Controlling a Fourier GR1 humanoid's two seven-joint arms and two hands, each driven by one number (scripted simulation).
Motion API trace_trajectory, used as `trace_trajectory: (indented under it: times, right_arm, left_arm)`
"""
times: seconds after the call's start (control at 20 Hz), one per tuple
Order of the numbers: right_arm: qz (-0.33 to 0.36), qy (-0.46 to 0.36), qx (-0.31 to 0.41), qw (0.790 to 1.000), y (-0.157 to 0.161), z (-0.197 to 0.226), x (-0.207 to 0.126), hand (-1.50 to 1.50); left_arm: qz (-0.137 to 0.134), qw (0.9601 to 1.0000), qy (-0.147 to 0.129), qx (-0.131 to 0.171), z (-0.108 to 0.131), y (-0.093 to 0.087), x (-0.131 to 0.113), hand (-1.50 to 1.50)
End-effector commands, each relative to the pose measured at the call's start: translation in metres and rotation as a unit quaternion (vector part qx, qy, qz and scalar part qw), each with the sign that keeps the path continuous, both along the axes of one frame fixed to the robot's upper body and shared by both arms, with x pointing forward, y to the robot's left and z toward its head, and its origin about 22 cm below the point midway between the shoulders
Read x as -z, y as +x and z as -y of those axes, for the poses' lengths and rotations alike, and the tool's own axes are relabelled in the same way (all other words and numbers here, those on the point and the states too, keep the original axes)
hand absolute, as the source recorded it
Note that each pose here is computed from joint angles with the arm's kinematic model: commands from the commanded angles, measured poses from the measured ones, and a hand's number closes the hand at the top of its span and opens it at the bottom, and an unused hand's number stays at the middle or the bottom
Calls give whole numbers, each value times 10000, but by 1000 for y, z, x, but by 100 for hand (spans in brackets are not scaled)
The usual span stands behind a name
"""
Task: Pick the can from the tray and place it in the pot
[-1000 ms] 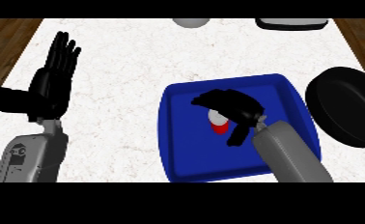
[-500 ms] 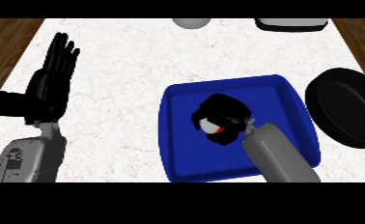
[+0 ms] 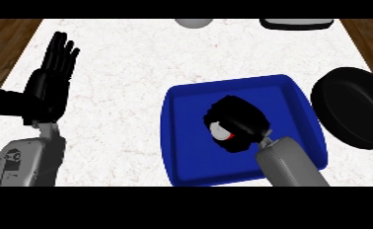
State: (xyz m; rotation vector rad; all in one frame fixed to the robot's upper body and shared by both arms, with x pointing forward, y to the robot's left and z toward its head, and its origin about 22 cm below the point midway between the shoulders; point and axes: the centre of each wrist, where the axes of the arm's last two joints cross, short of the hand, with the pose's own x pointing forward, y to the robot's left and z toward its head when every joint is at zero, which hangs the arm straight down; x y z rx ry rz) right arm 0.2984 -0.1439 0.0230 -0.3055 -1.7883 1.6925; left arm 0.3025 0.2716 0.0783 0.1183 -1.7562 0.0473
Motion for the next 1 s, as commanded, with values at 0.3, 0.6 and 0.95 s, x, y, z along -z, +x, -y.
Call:
trace_trajectory:
  times: [0.3, 0.6, 0.95]
  right_arm:
    - [140, 626, 672, 9957, -157, -12, -23, 150]
    - [1246, 1051, 2100, 9640, -197, 35, -95, 150]
    - [2156, 1752, 3256, 9038, -224, 67, -146, 150]
  left_arm:
    - [-165, 9988, 17, -469, -21, -10, 9, 0]
    - [-63, 9994, -42, -327, -17, -15, 6, 0]
    - [-20, 9999, -5, -144, -8, -14, 13, 0]
